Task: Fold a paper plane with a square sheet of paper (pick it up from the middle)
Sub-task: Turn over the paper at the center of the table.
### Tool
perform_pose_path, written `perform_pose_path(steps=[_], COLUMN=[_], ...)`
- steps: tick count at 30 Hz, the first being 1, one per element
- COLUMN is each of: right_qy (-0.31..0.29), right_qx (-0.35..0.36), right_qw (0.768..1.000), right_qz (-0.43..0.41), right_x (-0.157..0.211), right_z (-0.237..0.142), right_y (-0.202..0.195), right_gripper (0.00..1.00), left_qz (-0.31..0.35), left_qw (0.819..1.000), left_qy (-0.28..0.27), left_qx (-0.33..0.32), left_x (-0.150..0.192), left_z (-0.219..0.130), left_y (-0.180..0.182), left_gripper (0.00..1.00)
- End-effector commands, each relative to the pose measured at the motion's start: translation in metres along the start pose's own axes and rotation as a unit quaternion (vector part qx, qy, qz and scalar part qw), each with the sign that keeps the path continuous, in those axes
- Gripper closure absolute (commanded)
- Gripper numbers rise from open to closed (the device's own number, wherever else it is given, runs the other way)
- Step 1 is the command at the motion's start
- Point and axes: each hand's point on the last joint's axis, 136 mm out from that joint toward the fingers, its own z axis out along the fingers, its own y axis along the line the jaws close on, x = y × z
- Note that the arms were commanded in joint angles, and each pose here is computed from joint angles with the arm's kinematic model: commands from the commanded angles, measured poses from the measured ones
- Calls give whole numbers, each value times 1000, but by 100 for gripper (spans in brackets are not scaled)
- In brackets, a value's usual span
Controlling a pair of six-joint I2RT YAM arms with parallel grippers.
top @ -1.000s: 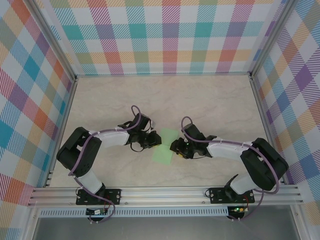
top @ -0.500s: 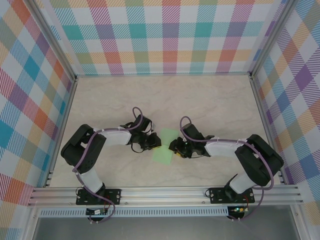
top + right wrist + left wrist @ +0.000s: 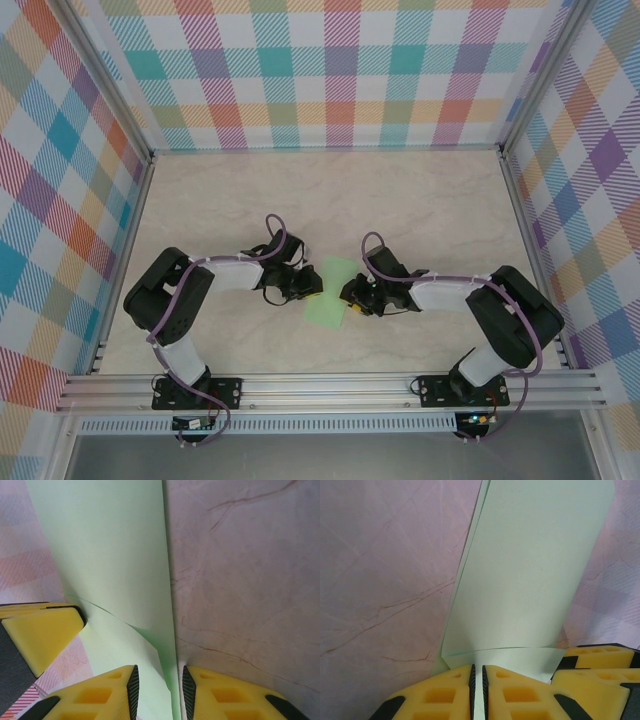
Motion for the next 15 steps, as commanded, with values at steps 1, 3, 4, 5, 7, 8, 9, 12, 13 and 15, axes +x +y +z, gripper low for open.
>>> perform_pose_path(steps=[1,3,4,5,7,8,9,12,13,15], right_qy=[-6,-6,-7,-9,-12,-13,-14,-15,-15,-16], right_qx=[-22,-27,-29,-31,-33,-34,-34,-32,-33,-33], right_qw=[1000,1000,1000,999,999,999,999,999,999,999], right_qz=[-6,-6,-7,-6,-7,-7,-8,-7,-7,-7], right_x=[-5,-5,-5,-6,-6,-6,-6,-7,-7,-7], right_z=[6,6,6,5,4,3,2,1,1,2], right_y=[10,11,12,12,13,14,14,13,14,14], right_gripper=[67,67,67,67,67,67,67,67,67,67], left_qz=[1,1,1,2,0,-1,-3,-8,-10,-14], left_qw=[1000,1000,1000,1000,1000,1000,1000,1000,1000,1000], left_qy=[7,5,5,4,3,2,2,0,1,4], left_qx=[-5,-5,-6,-6,-10,-14,-19,-28,-25,-14], left_x=[5,5,5,5,5,5,5,7,7,9], left_z=[4,3,3,2,2,2,1,1,2,3], left_y=[6,5,6,5,7,8,10,15,15,14], left_gripper=[86,86,86,86,86,87,87,88,88,88])
